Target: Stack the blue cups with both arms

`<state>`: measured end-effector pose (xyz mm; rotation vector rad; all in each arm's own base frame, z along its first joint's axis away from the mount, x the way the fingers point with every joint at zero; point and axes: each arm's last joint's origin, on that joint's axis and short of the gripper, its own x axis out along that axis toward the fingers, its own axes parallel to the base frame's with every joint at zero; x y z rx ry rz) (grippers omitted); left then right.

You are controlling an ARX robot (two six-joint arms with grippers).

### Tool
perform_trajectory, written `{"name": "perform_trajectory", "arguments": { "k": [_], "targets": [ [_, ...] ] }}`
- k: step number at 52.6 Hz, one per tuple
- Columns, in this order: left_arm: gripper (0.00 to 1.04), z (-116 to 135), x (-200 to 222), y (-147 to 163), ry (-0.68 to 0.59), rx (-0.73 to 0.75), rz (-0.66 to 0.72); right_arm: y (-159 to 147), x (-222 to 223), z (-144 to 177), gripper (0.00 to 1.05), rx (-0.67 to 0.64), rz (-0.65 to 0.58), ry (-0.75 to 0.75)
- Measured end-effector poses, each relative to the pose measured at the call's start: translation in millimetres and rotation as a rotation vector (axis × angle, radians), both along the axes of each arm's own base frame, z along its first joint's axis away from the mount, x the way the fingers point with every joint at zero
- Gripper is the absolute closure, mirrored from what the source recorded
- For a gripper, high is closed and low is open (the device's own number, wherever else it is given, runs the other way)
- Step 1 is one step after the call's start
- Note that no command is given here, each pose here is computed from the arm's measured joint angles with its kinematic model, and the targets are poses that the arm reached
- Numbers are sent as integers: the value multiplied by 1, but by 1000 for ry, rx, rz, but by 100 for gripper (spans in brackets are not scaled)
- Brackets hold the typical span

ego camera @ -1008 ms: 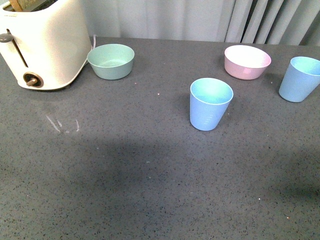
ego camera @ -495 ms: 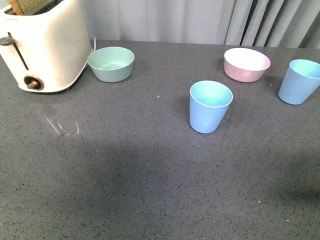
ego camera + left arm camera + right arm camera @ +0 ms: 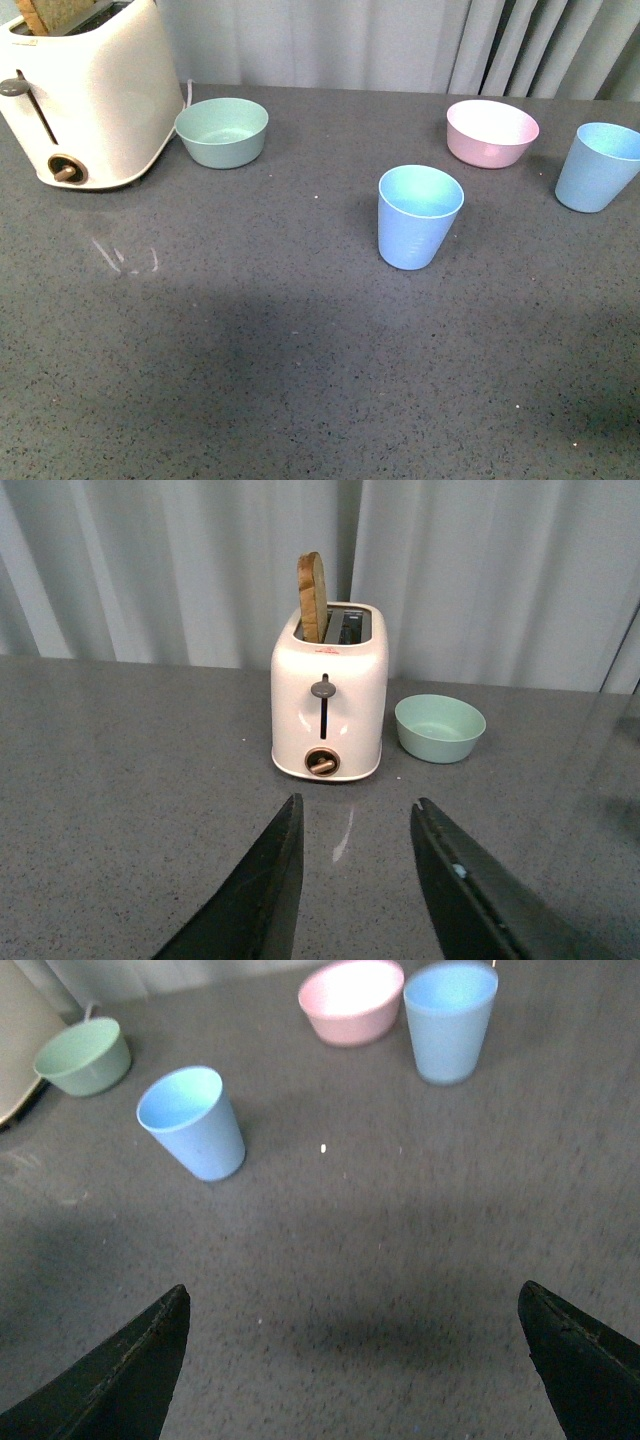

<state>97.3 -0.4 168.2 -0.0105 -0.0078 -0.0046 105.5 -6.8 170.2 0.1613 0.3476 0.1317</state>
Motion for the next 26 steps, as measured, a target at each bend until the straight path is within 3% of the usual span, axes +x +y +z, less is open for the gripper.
{"name": "perform_trajectory", "arguments": {
  "k": [4, 10, 17, 26],
  "targets": [
    [56, 0, 0, 0, 0, 0, 0, -10, 16, 9, 9, 14, -18, 35],
    [29, 0, 0, 0, 0, 0, 0, -26, 74, 40, 9, -134, 8, -40],
    [8, 0, 0, 0, 0, 0, 0, -29, 135, 43, 9, -258, 97, 9],
    [9, 0, 0, 0, 0, 2, 0, -23, 215, 26, 9, -391, 208, 145]
  ]
}}
